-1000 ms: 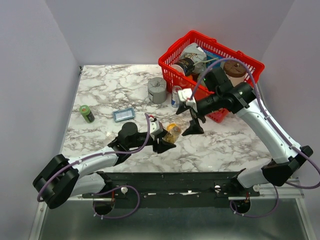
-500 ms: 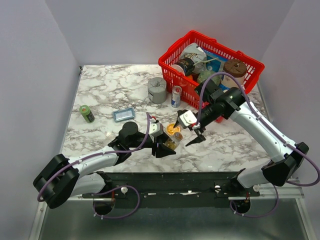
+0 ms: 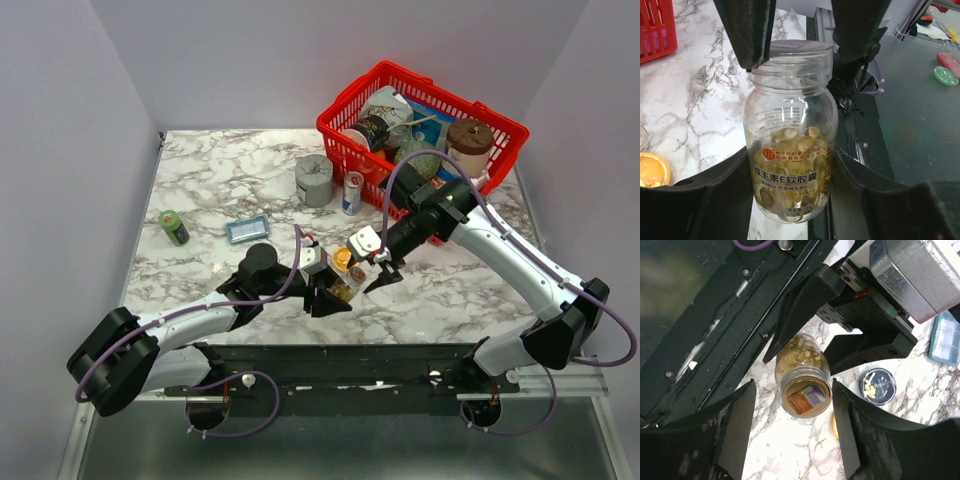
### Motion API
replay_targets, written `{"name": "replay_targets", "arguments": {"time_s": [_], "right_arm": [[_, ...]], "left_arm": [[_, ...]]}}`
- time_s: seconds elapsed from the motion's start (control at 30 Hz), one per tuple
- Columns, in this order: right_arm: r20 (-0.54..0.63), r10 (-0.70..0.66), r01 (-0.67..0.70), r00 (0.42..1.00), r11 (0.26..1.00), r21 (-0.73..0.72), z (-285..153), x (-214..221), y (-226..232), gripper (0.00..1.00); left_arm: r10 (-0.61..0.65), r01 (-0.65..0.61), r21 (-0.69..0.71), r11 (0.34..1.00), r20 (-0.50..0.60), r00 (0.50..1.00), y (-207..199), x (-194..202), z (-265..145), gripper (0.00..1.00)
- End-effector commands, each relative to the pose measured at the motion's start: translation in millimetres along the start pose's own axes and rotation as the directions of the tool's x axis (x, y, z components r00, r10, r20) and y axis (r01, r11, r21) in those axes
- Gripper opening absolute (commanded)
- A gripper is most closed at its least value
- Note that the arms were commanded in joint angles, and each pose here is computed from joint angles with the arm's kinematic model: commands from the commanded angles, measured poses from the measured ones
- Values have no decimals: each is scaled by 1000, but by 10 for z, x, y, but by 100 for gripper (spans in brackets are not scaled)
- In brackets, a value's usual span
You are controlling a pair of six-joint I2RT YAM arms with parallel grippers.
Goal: Sort the pills into containers
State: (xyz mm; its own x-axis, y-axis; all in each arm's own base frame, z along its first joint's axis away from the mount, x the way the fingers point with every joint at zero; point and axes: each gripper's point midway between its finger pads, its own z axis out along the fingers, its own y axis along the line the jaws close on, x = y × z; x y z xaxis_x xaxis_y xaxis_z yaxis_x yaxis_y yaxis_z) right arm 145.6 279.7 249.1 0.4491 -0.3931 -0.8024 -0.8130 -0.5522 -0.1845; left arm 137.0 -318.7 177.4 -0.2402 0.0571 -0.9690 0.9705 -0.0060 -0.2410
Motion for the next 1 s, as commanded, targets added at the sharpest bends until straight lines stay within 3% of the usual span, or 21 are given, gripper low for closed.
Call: {"name": "replay_targets", "arguments": {"time_s": [0.0,0.27,0.37,0.4,0.6,0.73,0.97], "right_arm": [[-14,34,-34,999,999,0,59,53,-43,64],[-28,179,-178,983,983,43,70,76,-137,40],[-42,354,-350,934,934,74,84,115,-210,38],[-44,461,-454,887,885,105,79,124,-241,38],[-30,705,-698,708,706,115,198,188,-300,34],[-55,767,-750,639,637,178,252,341,-352,33],[1,832,-794,555,529,300,316,559,-461,36]], "left_arm": [[48,-49,30,998,39,998,-44,-185,20,0],[121,-111,-100,989,102,987,89,-383,-53,0],[184,-156,-201,967,131,974,194,-530,-126,0],[194,-156,-253,955,135,972,269,-567,-152,0],[263,-227,-324,918,71,962,354,-650,-114,0],[238,-210,-358,910,34,971,432,-594,-89,0],[184,-127,-459,879,81,980,583,-650,-159,0]]}}
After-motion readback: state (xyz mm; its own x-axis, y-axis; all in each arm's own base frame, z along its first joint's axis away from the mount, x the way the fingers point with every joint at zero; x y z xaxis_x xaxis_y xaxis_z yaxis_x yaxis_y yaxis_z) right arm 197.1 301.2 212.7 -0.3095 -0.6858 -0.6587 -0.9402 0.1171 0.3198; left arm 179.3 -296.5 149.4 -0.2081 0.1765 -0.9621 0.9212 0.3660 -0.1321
